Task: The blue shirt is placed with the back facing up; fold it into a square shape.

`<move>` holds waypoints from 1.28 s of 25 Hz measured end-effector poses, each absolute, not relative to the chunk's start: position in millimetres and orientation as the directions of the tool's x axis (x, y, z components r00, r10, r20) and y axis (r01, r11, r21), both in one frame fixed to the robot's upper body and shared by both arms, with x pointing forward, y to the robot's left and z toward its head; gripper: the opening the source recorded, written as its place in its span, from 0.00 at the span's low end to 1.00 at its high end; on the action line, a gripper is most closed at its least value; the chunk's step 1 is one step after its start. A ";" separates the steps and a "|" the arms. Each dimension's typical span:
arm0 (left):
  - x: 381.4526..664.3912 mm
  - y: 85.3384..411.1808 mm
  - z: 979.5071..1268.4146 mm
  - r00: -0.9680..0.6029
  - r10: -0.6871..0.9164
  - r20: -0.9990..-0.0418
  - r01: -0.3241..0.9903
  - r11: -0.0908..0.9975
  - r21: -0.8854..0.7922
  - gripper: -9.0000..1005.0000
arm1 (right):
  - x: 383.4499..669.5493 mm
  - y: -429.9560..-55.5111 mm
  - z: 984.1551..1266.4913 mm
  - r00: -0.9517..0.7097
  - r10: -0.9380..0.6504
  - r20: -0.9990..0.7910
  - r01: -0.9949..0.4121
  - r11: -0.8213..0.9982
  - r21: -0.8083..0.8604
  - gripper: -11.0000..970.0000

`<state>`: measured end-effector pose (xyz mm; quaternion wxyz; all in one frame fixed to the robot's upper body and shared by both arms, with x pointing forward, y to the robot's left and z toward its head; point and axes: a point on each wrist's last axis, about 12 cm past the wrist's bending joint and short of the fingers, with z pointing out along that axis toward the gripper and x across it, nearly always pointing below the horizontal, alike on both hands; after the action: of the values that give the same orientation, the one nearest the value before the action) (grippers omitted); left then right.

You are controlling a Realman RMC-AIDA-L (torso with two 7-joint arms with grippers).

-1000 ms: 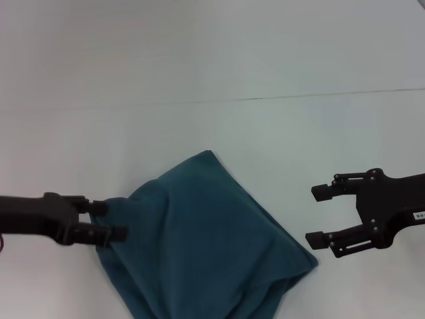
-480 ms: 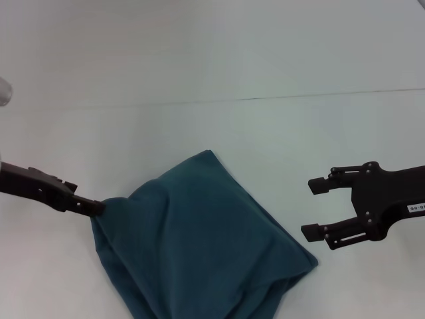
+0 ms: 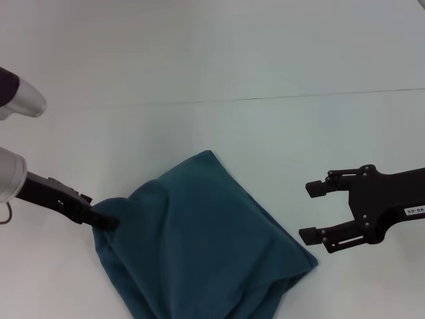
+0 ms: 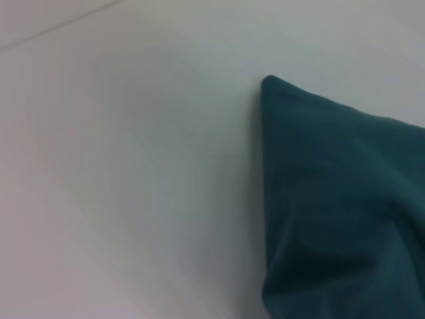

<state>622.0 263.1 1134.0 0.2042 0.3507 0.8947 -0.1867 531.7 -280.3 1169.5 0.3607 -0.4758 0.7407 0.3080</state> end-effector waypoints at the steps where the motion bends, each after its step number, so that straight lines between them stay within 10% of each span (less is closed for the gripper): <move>1: 622.1 262.1 1133.8 -0.669 0.554 -0.495 0.705 0.683 -0.189 0.77 | 531.7 -280.1 1169.2 -0.287 -0.483 -0.827 -0.927 0.356 0.114 0.95; 14: 625.5 251.3 1125.8 -0.668 0.578 -0.468 0.715 0.674 -0.186 0.76 | 530.3 -276.3 1162.6 -0.303 -0.484 -0.821 -0.930 0.339 0.143 0.95; 32: 633.0 225.0 1131.2 -0.637 0.591 -0.496 0.745 0.637 -0.197 0.15 | 532.4 -275.8 1157.4 -0.314 -0.490 -0.813 -0.925 0.351 0.145 0.95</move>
<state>633.0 225.0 1131.2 0.1969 0.3781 0.8832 -0.1958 532.4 -275.8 1157.4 0.3441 -0.4740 0.7465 0.3157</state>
